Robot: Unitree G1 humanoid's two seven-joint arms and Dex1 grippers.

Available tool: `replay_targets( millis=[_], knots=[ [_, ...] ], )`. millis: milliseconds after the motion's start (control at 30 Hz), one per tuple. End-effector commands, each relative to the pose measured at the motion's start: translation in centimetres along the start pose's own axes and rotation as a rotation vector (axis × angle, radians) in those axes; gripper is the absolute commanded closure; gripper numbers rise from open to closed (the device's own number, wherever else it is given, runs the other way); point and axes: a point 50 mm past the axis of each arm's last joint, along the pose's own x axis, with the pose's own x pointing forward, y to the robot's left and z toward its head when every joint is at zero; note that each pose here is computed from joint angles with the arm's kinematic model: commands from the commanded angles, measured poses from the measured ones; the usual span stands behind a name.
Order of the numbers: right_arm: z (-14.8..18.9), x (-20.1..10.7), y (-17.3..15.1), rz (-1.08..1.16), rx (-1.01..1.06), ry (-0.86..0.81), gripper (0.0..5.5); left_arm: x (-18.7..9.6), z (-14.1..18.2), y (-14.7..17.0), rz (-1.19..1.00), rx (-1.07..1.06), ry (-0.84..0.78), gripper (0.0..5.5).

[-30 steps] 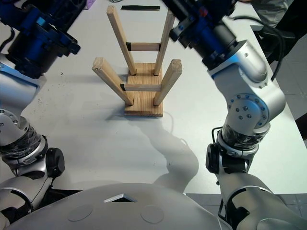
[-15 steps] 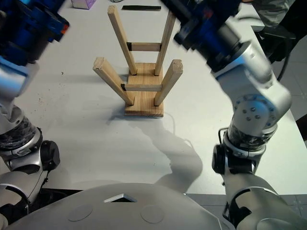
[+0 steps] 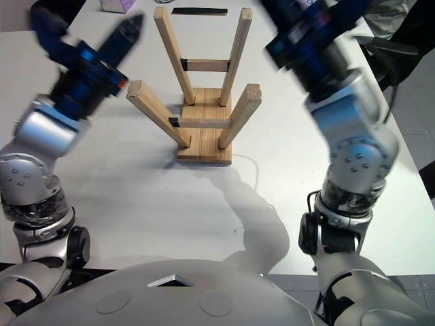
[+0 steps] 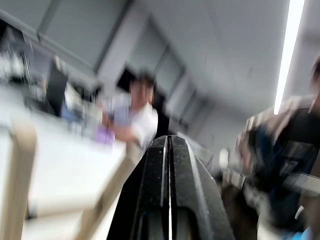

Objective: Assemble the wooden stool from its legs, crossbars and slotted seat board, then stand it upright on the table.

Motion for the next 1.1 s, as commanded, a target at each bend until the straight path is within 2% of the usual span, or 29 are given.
replay_targets(
  millis=[33, 100, 200, 300, 400, 467, 533, 733, 900, 1100],
  knots=[
    [-2.1, -2.3, -4.4, -0.268, -0.072, 0.163, 5.5, -2.4, 2.6, 2.2, 0.149, 0.001, -0.168, 5.48],
    [-6.5, -4.4, -5.9, -0.315, -0.229, 0.427, 5.5, -4.7, 1.2, 5.1, 0.31, 0.044, -0.1, 5.48],
    [-11.7, -7.2, -6.1, -0.224, -0.278, 0.682, 5.5, -9.4, -2.7, 9.2, 0.526, 0.048, 0.091, 5.48],
    [-14.3, -8.0, -6.3, -0.081, -0.307, 0.81, 5.5, -14.4, -6.4, 11.0, 0.634, 0.091, 0.371, 5.48],
    [-15.1, -7.6, -7.5, 0.033, -0.329, 0.858, 5.5, -17.8, -9.1, 10.2, 0.555, 0.094, 0.653, 5.48],
    [-15.2, -7.4, -8.6, 0.084, -0.381, 0.903, 5.5, -17.7, -9.9, 9.6, 0.47, 0.085, 0.731, 5.48],
    [-15.3, -7.2, -9.1, 0.161, -0.392, 0.934, 5.5, -16.2, -10.6, 9.1, 0.387, 0.093, 0.752, 5.48],
    [-16.8, -8.3, -6.9, 0.473, -0.257, 1.024, 5.5, -11.9, -11.8, 9.5, 0.276, 0.184, 0.75, 5.48],
    [-18.4, -9.6, -3.8, 0.509, -0.214, 1.002, 5.5, -11.6, -12.2, 9.7, 0.285, 0.2, 0.744, 5.48],
    [-20.9, -10.1, 0.4, 0.338, -0.214, 0.937, 5.5, -12.0, -10.8, 11.7, 0.404, 0.276, 0.693, 5.48]
  ],
)
